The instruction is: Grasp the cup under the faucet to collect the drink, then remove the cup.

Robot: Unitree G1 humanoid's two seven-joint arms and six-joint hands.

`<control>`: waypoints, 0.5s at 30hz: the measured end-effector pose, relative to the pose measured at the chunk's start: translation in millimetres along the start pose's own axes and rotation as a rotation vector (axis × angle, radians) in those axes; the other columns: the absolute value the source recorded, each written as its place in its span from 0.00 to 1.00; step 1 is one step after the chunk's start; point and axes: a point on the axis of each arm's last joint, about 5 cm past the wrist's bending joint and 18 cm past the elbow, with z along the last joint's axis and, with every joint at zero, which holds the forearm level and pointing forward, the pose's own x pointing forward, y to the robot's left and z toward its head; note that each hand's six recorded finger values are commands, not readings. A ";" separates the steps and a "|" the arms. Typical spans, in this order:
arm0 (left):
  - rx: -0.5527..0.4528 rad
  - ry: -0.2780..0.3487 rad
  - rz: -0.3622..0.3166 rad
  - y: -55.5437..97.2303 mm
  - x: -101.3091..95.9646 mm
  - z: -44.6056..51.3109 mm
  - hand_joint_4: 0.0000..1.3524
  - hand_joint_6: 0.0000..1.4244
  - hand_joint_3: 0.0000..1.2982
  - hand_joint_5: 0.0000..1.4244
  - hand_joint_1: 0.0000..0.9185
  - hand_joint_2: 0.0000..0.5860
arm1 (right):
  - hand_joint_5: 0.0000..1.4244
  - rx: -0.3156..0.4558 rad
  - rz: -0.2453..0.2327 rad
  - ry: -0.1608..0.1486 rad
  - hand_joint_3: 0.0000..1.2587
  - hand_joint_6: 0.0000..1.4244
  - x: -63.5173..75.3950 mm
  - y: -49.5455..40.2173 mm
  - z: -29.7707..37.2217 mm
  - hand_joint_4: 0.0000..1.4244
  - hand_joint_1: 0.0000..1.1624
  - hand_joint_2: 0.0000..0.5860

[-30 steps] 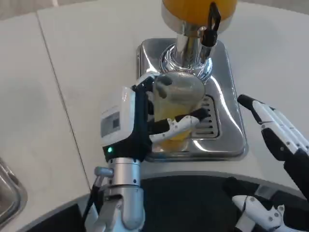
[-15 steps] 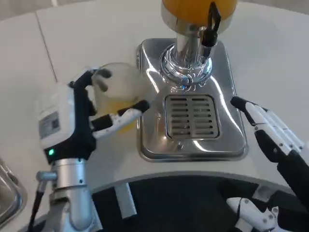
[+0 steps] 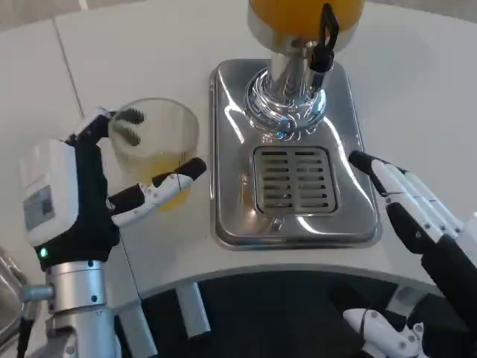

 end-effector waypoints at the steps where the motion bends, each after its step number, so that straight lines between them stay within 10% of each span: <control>1: -0.009 0.000 0.001 2.8 -0.7 0.9 0.92 1.00 0.85 1.00 0.80 0.00 | 0.00 -0.002 0.000 -0.002 0.00 0.10 0.1 0.0 0.1 0.00 0.36 0.67; 15: -0.036 -0.034 -0.034 38.2 -31.1 6.1 0.92 1.00 0.85 1.00 0.79 0.00 | 0.00 -0.041 -0.013 -0.022 0.00 0.10 2.5 -3.9 -0.5 0.00 0.36 0.68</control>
